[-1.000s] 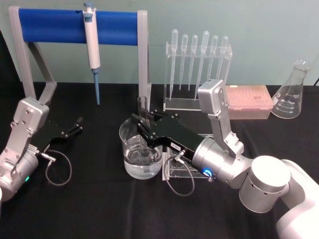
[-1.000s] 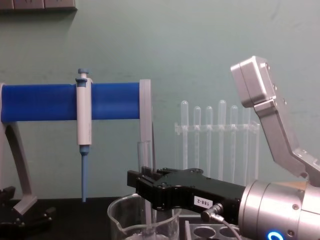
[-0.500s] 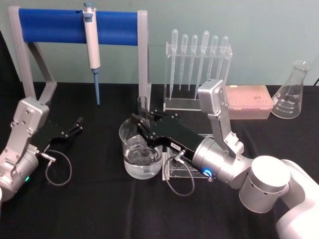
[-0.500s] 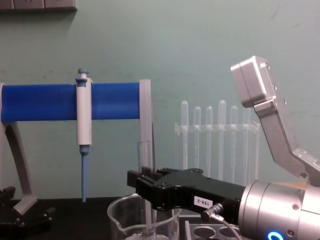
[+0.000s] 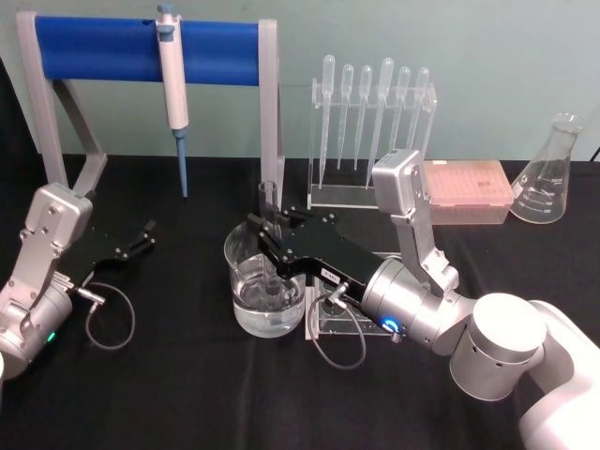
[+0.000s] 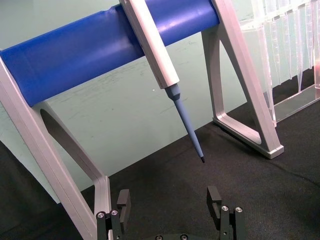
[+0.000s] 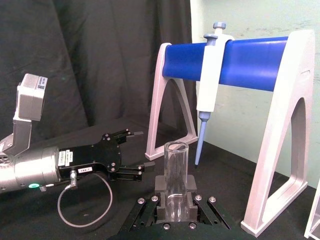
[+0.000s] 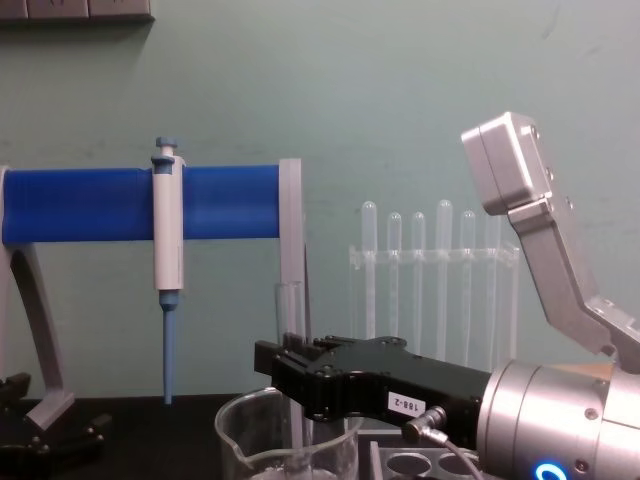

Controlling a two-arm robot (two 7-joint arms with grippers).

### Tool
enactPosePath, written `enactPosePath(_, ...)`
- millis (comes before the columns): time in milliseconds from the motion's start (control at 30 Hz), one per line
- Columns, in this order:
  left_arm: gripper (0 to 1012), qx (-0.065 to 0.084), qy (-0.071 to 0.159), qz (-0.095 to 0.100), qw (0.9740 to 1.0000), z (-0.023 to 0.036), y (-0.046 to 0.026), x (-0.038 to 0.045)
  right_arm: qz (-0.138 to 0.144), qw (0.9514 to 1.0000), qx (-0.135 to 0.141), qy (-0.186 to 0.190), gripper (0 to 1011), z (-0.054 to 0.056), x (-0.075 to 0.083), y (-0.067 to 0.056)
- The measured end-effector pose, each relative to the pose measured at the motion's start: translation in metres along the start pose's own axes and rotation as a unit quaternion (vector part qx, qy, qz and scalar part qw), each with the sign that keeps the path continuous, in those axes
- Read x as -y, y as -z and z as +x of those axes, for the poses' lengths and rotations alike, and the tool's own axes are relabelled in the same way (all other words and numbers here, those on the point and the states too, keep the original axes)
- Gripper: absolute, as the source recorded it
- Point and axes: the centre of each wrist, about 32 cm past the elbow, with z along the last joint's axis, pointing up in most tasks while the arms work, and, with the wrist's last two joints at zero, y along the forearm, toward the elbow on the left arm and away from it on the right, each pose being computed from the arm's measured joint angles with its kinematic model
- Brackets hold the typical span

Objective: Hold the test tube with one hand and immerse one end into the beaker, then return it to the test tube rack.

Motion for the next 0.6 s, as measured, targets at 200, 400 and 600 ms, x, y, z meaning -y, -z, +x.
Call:
enactPosePath(200,1000,0.000,0.000,0.000,1.0000,0.0000,0.0000,0.0000,0.000,1.0000,0.000,0.000,224,0.0000,0.0000,0.0000)
enactPosePath(400,1000,0.000,0.000,0.000,1.0000,0.0000,0.0000,0.0000,0.000,1.0000,0.000,0.000,225,0.0000,0.0000,0.0000)
enactPosePath(600,1000,0.000,0.000,0.000,1.0000,0.0000,0.0000,0.0000,0.000,1.0000,0.000,0.000,225,0.0000,0.0000,0.0000)
